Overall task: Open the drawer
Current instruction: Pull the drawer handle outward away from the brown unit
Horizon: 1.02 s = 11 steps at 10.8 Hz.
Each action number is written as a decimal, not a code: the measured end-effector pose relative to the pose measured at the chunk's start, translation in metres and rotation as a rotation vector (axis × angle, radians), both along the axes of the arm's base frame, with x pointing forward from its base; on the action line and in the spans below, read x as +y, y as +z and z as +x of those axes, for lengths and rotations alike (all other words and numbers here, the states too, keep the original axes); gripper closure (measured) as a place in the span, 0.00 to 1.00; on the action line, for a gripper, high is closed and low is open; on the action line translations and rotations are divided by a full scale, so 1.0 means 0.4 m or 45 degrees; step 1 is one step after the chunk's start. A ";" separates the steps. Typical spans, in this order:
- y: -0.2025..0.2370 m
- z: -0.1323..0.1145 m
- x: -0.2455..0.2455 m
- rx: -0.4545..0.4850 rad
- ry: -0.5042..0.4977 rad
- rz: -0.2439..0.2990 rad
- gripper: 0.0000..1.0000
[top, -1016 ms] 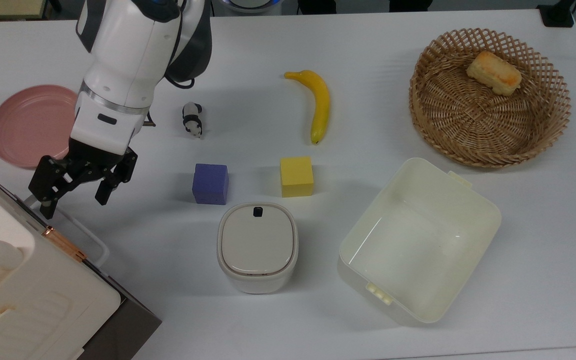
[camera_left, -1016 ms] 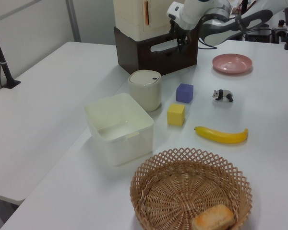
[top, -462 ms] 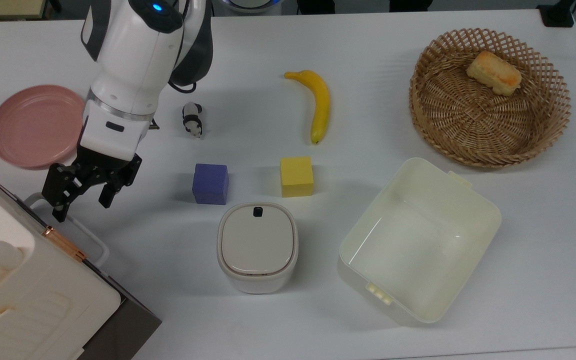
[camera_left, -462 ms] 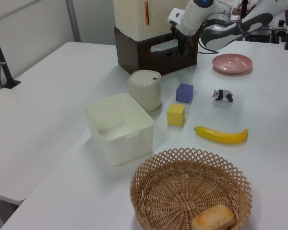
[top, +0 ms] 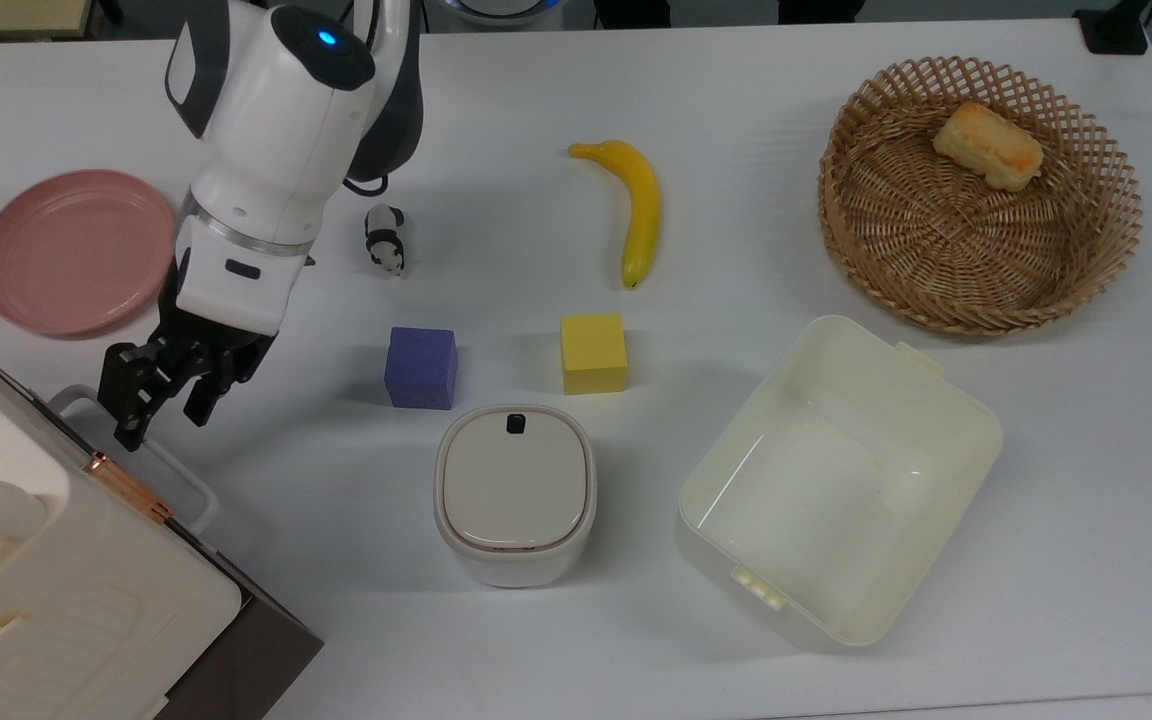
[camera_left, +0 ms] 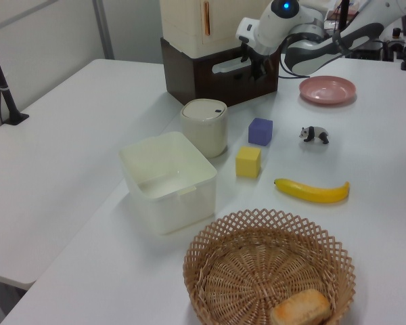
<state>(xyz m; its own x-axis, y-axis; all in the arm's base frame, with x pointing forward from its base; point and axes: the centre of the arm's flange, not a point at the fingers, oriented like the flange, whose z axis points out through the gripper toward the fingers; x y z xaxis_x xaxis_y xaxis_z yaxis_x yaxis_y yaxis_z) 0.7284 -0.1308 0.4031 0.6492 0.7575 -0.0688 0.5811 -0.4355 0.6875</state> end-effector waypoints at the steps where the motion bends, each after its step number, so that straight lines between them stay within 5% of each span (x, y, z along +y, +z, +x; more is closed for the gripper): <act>1: -0.006 0.001 -0.002 -0.002 0.005 0.001 0.33; 4: -0.006 0.004 -0.011 -0.046 0.037 0.015 0.46; 6: 0.010 0.008 -0.021 -0.072 0.047 0.005 0.80; 11: 0.009 0.008 -0.022 -0.070 0.049 0.003 0.83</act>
